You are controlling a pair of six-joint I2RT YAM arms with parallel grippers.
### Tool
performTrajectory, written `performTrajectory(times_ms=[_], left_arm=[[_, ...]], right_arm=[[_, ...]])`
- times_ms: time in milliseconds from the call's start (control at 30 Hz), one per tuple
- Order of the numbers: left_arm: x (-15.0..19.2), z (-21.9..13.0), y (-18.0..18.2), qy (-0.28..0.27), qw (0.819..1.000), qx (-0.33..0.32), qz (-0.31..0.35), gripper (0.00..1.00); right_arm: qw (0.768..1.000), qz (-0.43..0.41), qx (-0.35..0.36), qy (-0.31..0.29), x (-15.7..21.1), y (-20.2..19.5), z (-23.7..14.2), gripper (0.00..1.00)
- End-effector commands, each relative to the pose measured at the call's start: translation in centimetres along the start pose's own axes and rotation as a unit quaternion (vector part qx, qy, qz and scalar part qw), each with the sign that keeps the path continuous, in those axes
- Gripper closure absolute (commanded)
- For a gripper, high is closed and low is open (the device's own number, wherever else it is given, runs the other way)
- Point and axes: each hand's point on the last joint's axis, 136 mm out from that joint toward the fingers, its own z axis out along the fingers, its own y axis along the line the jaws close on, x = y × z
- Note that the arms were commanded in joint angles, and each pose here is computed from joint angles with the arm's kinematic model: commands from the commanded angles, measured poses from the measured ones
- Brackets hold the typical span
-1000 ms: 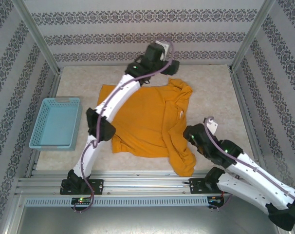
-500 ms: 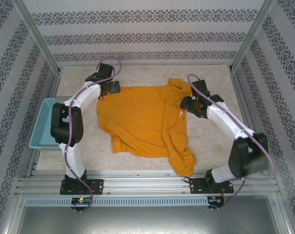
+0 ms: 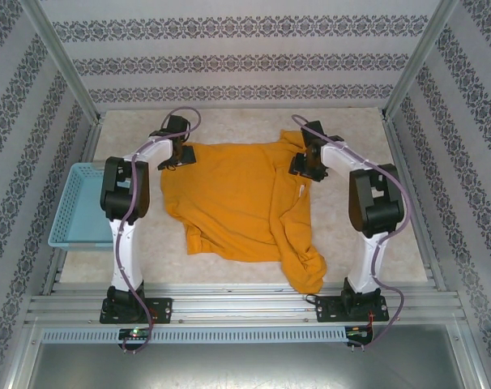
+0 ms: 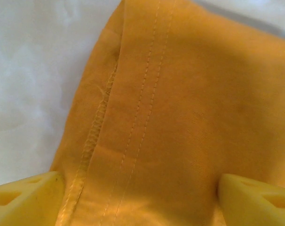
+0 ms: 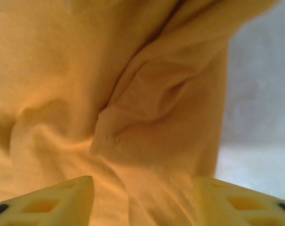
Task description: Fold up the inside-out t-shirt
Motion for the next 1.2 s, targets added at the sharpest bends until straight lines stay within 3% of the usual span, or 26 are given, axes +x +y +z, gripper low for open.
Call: performTrajectory(times_ms=[0, 167, 333, 467, 633, 667, 733, 767, 833, 933, 1167], left_arm=[[-0.4, 1.1, 0.9, 0.009, 1.000, -0.013, -0.015, 0.22], [-1.3, 1.7, 1.3, 0.015, 0.999, -0.014, -0.035, 0.48], [-3.2, 2.6, 1.1, 0.015, 0.998, 0.011, -0.065, 0.82], [-6.0, 2.5, 0.3, 0.003, 0.997, 0.029, -0.077, 1.00], [-11.0, -0.2, -1.2, -0.042, 0.996, 0.055, -0.052, 1.00], [-11.5, -0.8, -1.3, -0.047, 0.996, 0.058, -0.047, 0.94], [-12.0, -2.6, -1.5, -0.048, 0.995, 0.069, -0.045, 0.67], [-11.8, -3.4, -1.5, -0.043, 0.995, 0.071, -0.047, 0.57], [-10.3, -5.4, -1.1, -0.027, 0.996, 0.061, -0.055, 0.42], [-6.9, -8.4, -0.7, -0.030, 0.996, 0.060, -0.061, 0.34], [5.1, -14.3, 0.9, -0.050, 0.993, 0.077, -0.072, 0.33]], right_arm=[[0.999, -0.003, 0.031, 0.009, -0.6, -1.0, 0.6, 0.56], [0.998, 0.014, 0.055, -0.005, -3.1, -3.5, 0.7, 0.98], [0.999, 0.029, 0.028, -0.033, -6.4, -4.0, -0.5, 1.00], [0.997, 0.042, 0.013, -0.058, -9.1, -4.2, -2.2, 1.00], [0.991, 0.088, -0.084, -0.059, -11.8, -4.1, -3.4, 1.00], [0.990, 0.091, -0.086, -0.058, -11.9, -4.3, -3.7, 1.00], [0.993, 0.087, -0.056, -0.063, -11.8, -5.4, -4.5, 0.74], [0.993, 0.084, -0.043, -0.065, -11.5, -5.7, -4.9, 0.67], [0.994, 0.078, -0.038, -0.070, -10.4, -5.8, -5.8, 0.57], [0.994, 0.062, -0.061, -0.060, -6.8, -4.4, -6.8, 0.54], [0.998, 0.002, -0.050, -0.035, 5.0, -2.7, -8.1, 0.50]])
